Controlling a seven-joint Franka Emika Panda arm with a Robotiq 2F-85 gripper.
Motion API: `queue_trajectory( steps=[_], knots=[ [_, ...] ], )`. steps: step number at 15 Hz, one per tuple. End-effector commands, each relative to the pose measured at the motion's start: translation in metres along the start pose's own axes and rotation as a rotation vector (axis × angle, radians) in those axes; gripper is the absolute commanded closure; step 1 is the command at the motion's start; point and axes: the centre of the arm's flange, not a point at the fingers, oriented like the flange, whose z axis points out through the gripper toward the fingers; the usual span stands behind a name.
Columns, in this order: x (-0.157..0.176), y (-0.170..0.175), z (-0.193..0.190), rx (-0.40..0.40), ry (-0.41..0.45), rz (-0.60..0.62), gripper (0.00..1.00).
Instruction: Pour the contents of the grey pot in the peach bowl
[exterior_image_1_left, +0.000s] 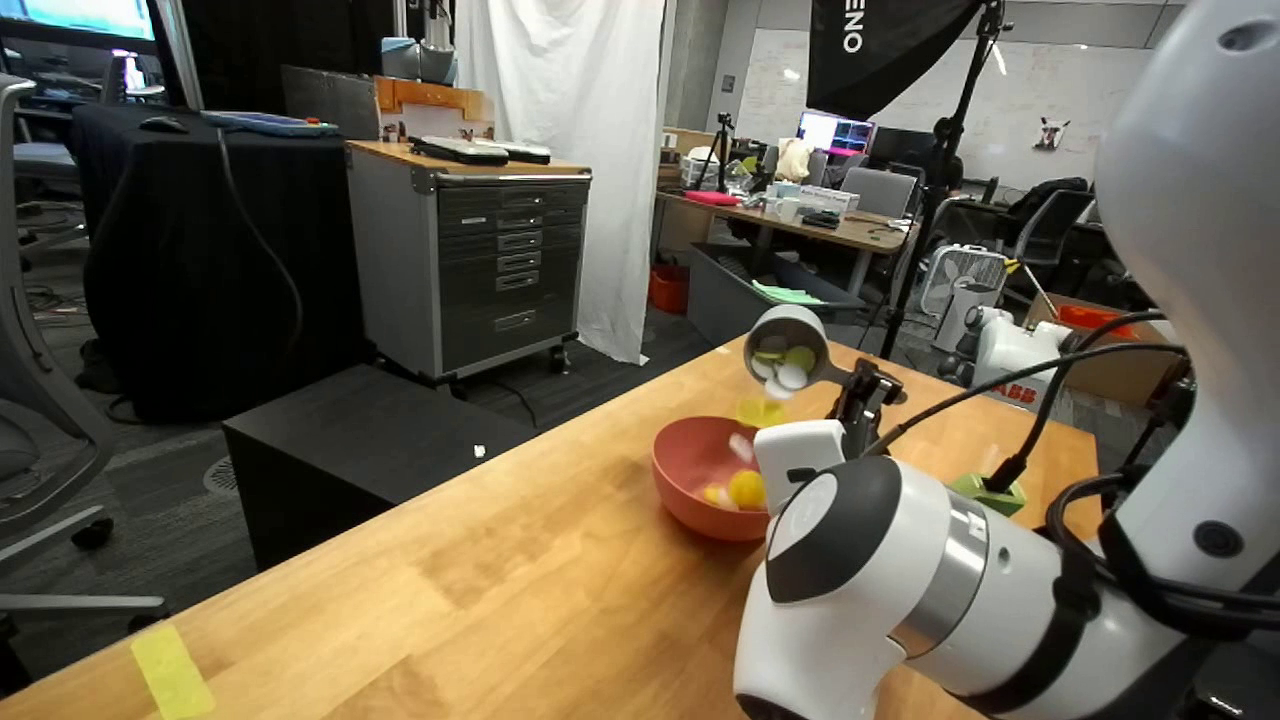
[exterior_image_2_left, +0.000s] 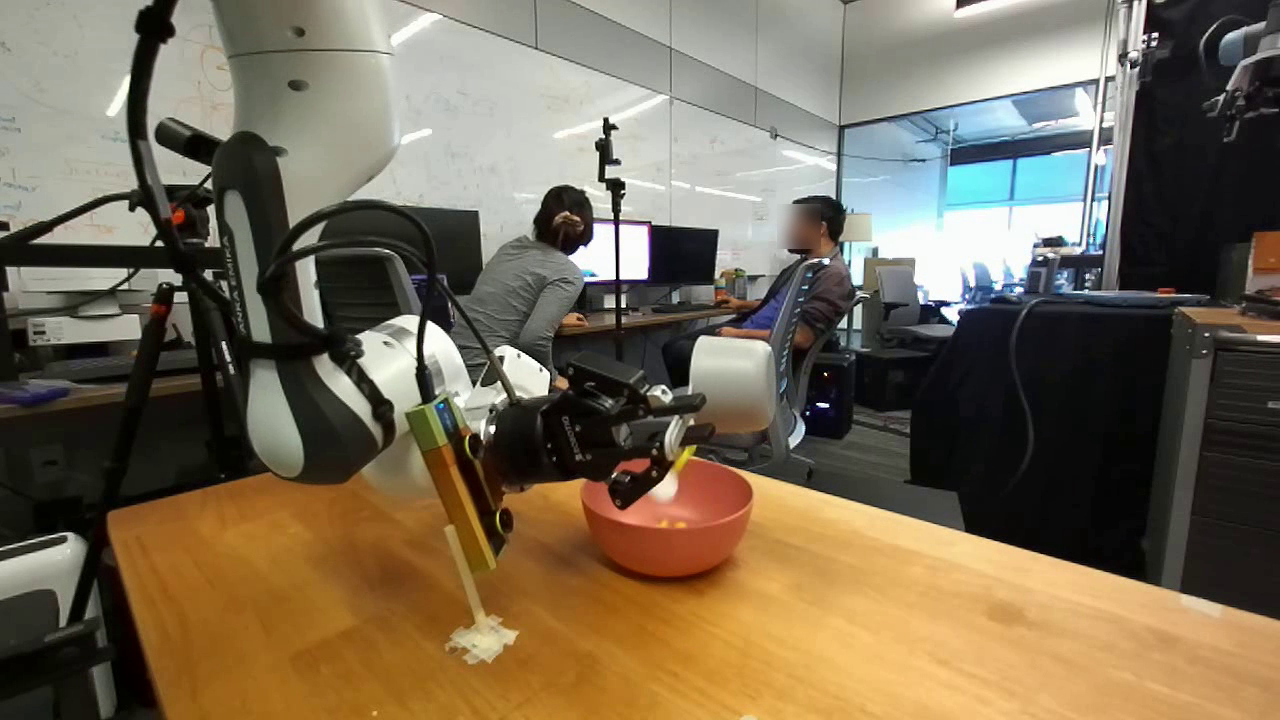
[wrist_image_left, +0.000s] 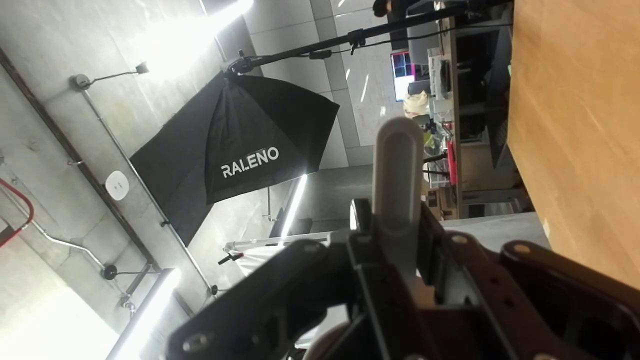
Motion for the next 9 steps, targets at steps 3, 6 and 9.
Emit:
queue_trajectory(
  steps=[3,6,9],
  knots=[
    [-0.0024,0.0036,-0.0014,-0.067,0.036,0.021,0.92],
    [-0.0030,0.0037,-0.0008,-0.085,0.043,0.024,0.92],
    [-0.0035,0.0044,0.0010,-0.109,0.049,0.023,0.92]
  ],
)
